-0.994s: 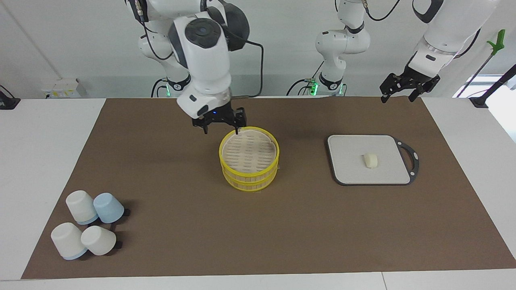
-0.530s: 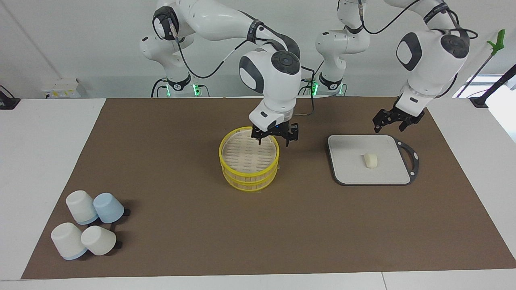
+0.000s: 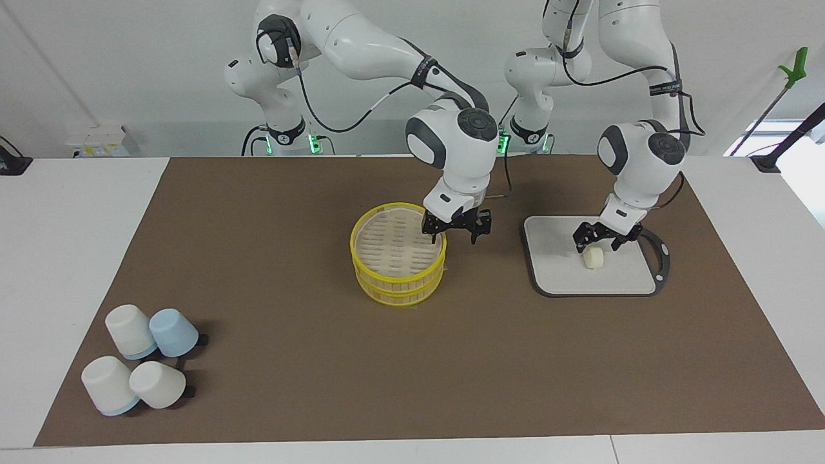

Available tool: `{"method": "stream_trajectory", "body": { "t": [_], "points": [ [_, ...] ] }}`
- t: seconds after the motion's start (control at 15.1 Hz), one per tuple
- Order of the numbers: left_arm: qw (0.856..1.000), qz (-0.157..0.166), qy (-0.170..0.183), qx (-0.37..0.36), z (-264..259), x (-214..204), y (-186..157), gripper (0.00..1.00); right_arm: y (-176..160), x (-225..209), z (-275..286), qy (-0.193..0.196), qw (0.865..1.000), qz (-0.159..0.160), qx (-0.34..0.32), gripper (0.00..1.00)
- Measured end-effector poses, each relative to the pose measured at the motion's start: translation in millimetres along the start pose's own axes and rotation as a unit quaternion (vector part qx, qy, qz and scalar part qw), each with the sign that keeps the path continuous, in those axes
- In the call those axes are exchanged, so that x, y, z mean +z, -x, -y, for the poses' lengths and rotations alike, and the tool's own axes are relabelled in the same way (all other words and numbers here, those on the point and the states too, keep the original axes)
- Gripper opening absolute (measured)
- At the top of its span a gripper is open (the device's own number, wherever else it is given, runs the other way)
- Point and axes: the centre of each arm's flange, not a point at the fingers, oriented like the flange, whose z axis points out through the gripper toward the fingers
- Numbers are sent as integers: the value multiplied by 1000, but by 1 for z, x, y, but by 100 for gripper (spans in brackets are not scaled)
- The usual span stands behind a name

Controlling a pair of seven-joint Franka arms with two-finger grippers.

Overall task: Place bun in steamer
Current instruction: 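Grasp the lid with the right gripper while the left gripper grasps the bun, then lift the lid with the right gripper while the left gripper lifts the bun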

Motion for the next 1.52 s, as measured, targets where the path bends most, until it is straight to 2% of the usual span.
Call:
{"method": "stream_trajectory", "body": {
  "t": [0.13,0.2,0.33,0.46,0.6,0.66,0.93,1.13,1.26,1.39,1.52],
  "points": [
    [1000,-2,0,2,-1,3,-1,96,3,1,-4,3,1000,3,0,96],
    [1000,-2,0,3,-2,4,-1,96,5,1,-5,4,1000,4,0,90],
    [1000,-2,0,7,-3,4,-1,75,8,4,-8,8,1000,8,0,68],
    [1000,-2,0,13,-4,4,-1,49,10,6,-10,9,1000,10,0,64],
    [1000,-3,0,16,-4,3,-2,28,10,8,-10,9,1000,10,0,62],
    [1000,-3,0,16,-4,3,-2,22,10,8,-10,9,1000,10,0,52],
    [1000,-4,1,17,-4,-11,-14,13,10,8,-12,10,1000,7,-3,10],
    [1000,10,9,11,-16,-51,-38,13,8,3,-13,9,1000,4,-2,9],
    [1000,18,12,-8,-47,-86,-52,15,4,-6,-24,23,1000,17,-1,9],
    [999,17,13,-34,-92,-117,-60,17,-19,-27,-58,38,999,35,-12,9],
    [998,15,15,-61,-142,-140,-60,17,-57,-58,-119,30,998,42,-20,9]
  ]
}}
